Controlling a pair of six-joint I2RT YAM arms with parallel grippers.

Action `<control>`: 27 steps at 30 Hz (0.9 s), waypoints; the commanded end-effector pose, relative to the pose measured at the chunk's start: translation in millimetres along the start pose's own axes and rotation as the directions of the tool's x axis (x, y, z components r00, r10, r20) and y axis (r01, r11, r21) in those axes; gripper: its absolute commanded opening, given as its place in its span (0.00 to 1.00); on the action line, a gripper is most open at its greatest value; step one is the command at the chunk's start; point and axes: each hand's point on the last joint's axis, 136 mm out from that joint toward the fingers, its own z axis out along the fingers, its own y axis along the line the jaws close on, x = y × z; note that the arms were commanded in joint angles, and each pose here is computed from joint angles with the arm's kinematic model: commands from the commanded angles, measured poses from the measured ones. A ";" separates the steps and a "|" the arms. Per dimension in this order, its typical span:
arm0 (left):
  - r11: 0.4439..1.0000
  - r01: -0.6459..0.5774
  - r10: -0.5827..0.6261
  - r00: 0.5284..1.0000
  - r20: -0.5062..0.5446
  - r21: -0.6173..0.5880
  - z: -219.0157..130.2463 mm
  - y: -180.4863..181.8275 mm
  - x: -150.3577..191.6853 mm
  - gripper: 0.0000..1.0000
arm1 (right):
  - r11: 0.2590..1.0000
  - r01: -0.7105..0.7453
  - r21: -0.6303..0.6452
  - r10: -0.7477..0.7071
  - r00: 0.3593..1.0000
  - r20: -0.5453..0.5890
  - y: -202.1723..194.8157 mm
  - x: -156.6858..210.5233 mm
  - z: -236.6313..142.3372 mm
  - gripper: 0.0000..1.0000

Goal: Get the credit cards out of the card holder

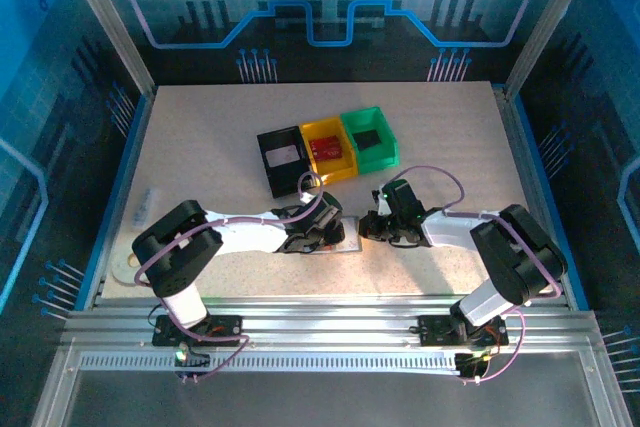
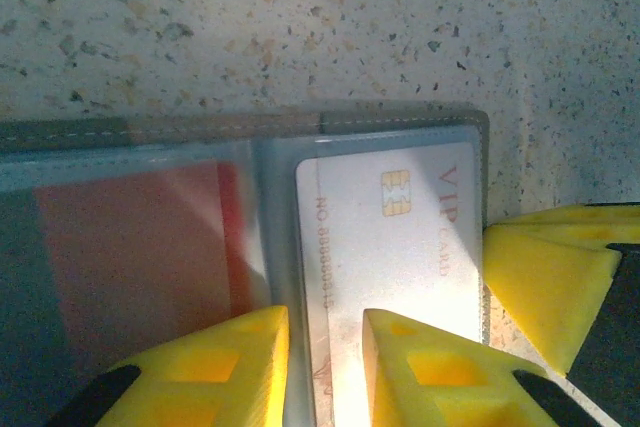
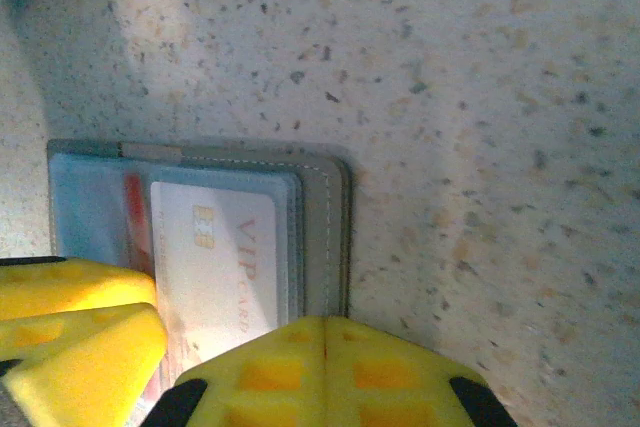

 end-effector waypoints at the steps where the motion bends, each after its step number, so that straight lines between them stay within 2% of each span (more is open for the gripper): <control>1: 1.000 0.011 -0.011 1.000 0.000 0.017 4.8 -4.8 1.5 0.25 | 0.990 -0.044 0.135 0.065 0.986 -0.154 -38.8 51.4 13.9 0.00; 27: 0.995 0.030 -0.037 0.996 0.079 0.090 -13.9 -12.4 -10.8 0.17 | 0.990 -0.043 0.133 0.065 0.984 -0.164 -37.8 56.6 18.2 0.00</control>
